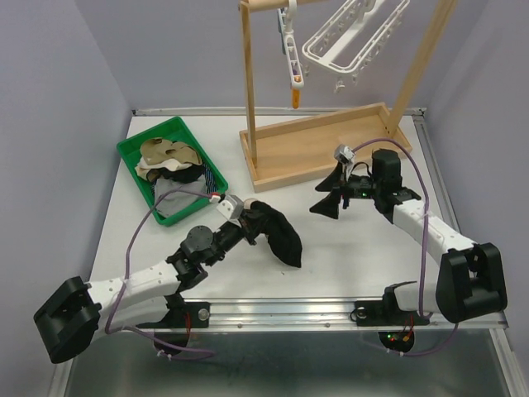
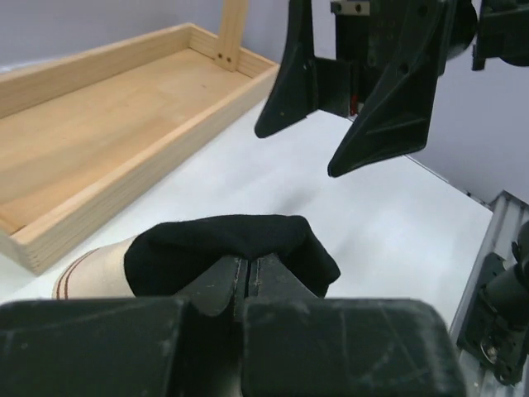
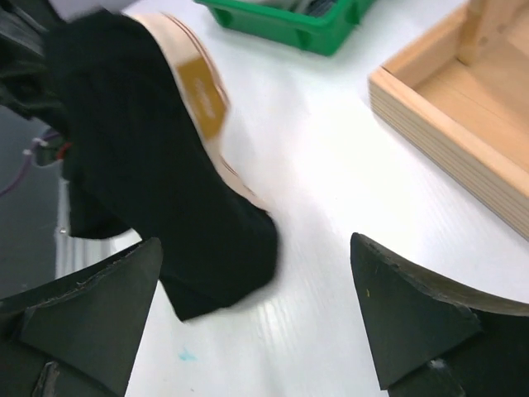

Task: Remove the underwear clipped to the hanger
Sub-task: Place the underwear in the bin.

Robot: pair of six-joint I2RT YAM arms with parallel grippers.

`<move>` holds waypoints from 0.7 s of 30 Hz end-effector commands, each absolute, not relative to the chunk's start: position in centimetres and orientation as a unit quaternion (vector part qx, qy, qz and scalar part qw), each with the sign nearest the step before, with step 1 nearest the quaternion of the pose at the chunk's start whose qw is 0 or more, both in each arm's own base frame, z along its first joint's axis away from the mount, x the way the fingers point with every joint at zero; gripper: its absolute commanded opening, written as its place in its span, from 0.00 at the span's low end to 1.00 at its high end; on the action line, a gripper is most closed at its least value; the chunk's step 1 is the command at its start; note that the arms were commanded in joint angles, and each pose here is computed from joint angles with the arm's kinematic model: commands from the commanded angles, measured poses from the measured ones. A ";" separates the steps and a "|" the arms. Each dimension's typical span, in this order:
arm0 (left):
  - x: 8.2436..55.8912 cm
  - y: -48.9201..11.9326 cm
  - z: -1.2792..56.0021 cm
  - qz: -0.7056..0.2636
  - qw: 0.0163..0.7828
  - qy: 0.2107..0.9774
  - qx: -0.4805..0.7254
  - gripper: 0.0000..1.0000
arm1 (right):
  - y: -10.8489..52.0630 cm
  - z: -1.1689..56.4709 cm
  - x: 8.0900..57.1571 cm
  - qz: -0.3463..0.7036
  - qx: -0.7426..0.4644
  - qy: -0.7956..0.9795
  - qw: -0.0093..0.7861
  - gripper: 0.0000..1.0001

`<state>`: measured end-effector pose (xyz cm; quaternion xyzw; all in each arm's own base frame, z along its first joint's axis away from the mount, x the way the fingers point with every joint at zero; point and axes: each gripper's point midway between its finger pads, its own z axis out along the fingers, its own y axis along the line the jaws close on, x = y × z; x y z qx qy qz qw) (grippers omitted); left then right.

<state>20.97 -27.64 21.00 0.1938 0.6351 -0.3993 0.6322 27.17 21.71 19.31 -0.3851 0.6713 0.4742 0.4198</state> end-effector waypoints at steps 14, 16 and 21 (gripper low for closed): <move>23.7 -12.0 27.9 -0.211 0.742 0.631 -0.084 0.00 | 14.2 19.8 35.8 0.226 -0.281 0.780 0.512 1.00; 24.0 -11.2 28.2 -0.193 0.743 0.634 -0.099 0.00 | 14.0 20.0 35.9 0.221 -0.282 0.779 0.514 1.00; 26.5 -8.6 29.3 -0.153 0.748 0.631 -0.141 0.00 | 13.8 19.9 35.9 0.214 -0.285 0.780 0.514 1.00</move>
